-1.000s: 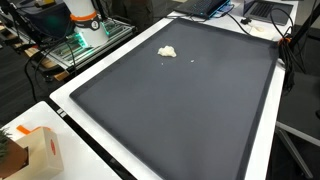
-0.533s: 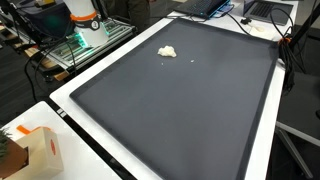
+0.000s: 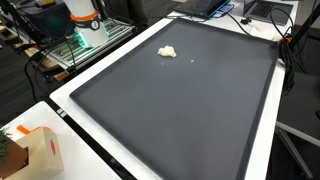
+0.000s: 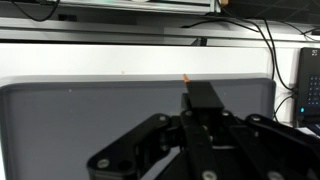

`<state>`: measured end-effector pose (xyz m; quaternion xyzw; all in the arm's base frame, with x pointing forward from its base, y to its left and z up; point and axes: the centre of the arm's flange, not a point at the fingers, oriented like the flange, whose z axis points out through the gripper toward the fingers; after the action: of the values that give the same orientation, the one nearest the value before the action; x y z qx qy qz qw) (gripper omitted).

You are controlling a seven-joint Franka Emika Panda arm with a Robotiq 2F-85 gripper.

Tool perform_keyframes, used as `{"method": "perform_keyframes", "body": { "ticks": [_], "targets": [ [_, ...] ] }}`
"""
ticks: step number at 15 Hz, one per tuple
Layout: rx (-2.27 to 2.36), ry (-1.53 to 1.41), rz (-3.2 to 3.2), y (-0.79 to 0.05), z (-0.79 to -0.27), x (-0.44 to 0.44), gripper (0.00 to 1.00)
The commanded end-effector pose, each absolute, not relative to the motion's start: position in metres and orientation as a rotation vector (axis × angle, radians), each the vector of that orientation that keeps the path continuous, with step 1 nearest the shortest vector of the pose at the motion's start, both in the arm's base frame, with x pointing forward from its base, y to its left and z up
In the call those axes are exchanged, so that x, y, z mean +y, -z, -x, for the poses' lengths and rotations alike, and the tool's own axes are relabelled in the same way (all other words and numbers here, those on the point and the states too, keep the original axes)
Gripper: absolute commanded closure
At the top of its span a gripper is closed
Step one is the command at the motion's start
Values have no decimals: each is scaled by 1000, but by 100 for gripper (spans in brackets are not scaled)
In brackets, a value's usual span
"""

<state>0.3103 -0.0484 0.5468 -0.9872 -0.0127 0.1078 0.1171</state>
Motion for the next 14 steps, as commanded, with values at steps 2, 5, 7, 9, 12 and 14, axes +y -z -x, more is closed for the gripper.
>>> {"method": "perform_keyframes", "body": {
  "ticks": [2, 5, 7, 9, 12, 14],
  "targets": [
    [-37, -315, 2889, -547, -310, -48, 87],
    [-37, -315, 2889, -547, -310, -48, 87],
    [-37, -315, 2889, -547, -310, -48, 87],
    [-37, -315, 2889, -547, -310, -48, 87],
    [-9, -289, 2839, -526, -326, -53, 97],
    [29, -202, 2806, -513, -341, -53, 97]
  ]
}}
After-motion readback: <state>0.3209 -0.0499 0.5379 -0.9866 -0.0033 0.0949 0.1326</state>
